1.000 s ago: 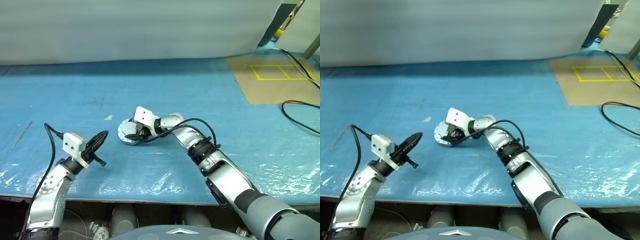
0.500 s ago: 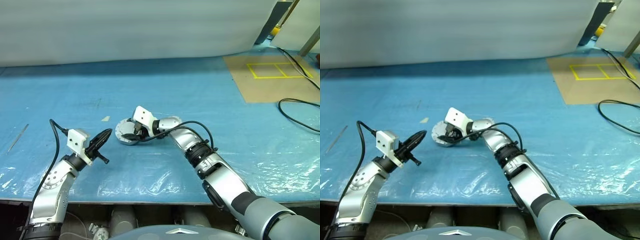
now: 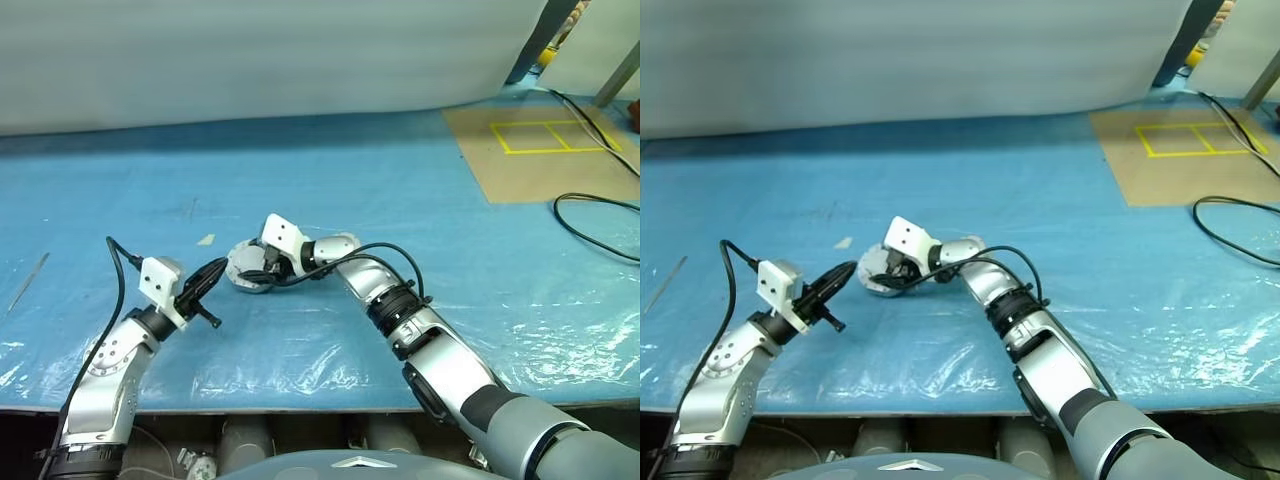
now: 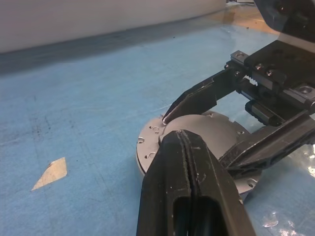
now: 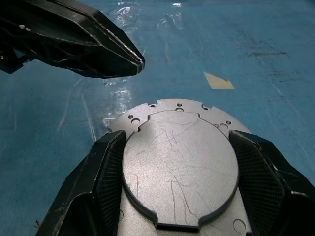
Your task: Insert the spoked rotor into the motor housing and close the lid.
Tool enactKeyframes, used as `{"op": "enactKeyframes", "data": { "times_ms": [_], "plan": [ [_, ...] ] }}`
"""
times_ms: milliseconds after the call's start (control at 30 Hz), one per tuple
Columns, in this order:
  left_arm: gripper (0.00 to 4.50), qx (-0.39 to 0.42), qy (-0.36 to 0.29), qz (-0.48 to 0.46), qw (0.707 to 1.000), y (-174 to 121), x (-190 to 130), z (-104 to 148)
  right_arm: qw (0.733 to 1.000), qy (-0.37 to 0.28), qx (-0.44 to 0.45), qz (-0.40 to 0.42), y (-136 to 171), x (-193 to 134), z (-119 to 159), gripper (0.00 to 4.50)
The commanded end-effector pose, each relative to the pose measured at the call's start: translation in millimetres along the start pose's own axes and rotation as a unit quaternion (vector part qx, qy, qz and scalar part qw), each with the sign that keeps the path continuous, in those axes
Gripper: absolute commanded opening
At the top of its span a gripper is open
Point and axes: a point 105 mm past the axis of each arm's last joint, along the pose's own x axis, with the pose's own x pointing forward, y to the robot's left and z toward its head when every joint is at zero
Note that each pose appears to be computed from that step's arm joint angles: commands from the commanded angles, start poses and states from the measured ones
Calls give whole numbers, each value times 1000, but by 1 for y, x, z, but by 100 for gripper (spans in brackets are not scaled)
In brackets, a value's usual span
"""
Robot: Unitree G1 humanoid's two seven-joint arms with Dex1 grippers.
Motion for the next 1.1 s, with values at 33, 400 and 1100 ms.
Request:
{"op": "enactKeyframes", "data": {
  "times_ms": [33,400,1100],
  "plan": [
    [0,13,-7,-7,1000,-2,3,3,990,135,31,35,21,-9,-68,297],
    [0,15,0,-10,1000,0,3,-4,986,158,-42,4,12,-12,-69,297],
    [0,60,117,-48,990,-4,11,-47,995,79,57,28,18,-9,-34,297]
  ]
}}
